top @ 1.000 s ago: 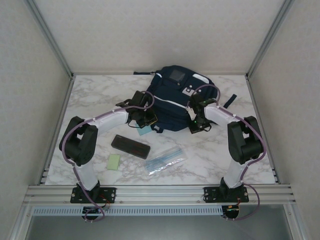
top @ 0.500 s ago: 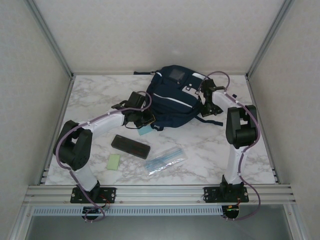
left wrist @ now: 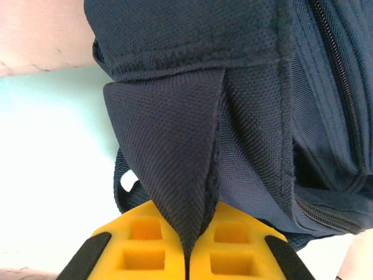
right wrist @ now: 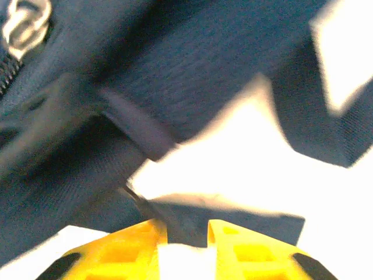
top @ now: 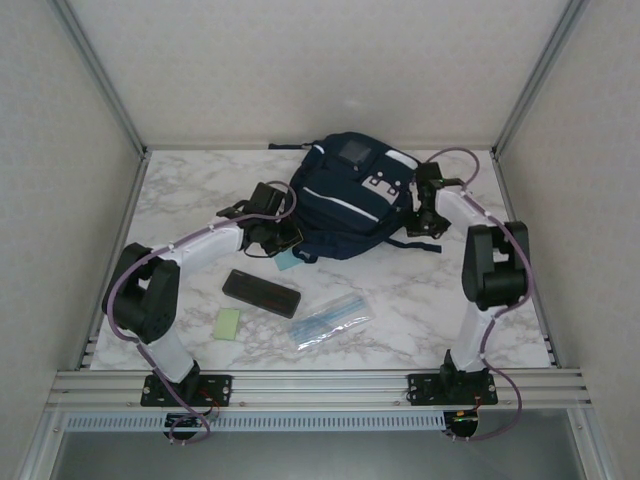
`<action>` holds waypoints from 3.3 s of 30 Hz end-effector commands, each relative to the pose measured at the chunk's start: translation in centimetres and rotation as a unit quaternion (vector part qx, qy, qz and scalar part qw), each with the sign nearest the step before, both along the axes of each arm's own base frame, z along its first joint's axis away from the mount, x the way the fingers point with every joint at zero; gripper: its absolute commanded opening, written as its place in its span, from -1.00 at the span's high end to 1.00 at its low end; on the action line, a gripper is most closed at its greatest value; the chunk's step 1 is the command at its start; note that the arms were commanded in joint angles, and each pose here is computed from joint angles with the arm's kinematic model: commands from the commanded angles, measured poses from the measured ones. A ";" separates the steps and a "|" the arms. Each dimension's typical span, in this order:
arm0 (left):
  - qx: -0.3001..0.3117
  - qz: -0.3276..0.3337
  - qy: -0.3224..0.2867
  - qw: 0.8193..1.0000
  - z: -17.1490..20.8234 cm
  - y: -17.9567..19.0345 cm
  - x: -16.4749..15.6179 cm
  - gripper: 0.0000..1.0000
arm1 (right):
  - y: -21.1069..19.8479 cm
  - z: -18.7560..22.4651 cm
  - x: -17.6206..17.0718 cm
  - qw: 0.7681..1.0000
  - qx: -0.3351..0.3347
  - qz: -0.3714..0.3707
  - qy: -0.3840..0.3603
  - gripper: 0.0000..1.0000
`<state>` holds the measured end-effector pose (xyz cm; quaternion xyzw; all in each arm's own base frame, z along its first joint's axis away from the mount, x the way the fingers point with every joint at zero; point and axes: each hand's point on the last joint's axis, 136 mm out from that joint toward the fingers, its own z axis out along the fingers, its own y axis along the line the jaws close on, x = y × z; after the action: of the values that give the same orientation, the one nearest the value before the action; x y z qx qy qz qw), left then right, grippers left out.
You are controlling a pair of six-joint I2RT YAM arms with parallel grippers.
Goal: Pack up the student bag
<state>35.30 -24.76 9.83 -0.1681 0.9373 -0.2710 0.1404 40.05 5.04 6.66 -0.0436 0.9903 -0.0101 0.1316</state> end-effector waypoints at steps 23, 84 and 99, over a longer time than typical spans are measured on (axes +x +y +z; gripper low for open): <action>0.038 0.026 -0.049 0.998 1.5 2.6 2.8 1.00 | 11.6 3.5 5.7 0.958 0.270 0.034 -0.085 -0.15; 0.055 0.027 -0.102 0.993 3.9 2.1 9.6 1.00 | 4.3 3.4 0.0 0.971 0.172 -0.123 -0.115 -0.31; 0.183 -0.070 -0.097 0.976 3.6 5.4 14.1 0.17 | 5.1 -2.1 8.1 0.913 0.295 -0.264 -0.099 -0.31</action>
<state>48.75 -20.98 9.81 -0.0986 0.9631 -0.1571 0.1952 45.99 9.18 3.48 0.2334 0.9287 0.1979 0.2097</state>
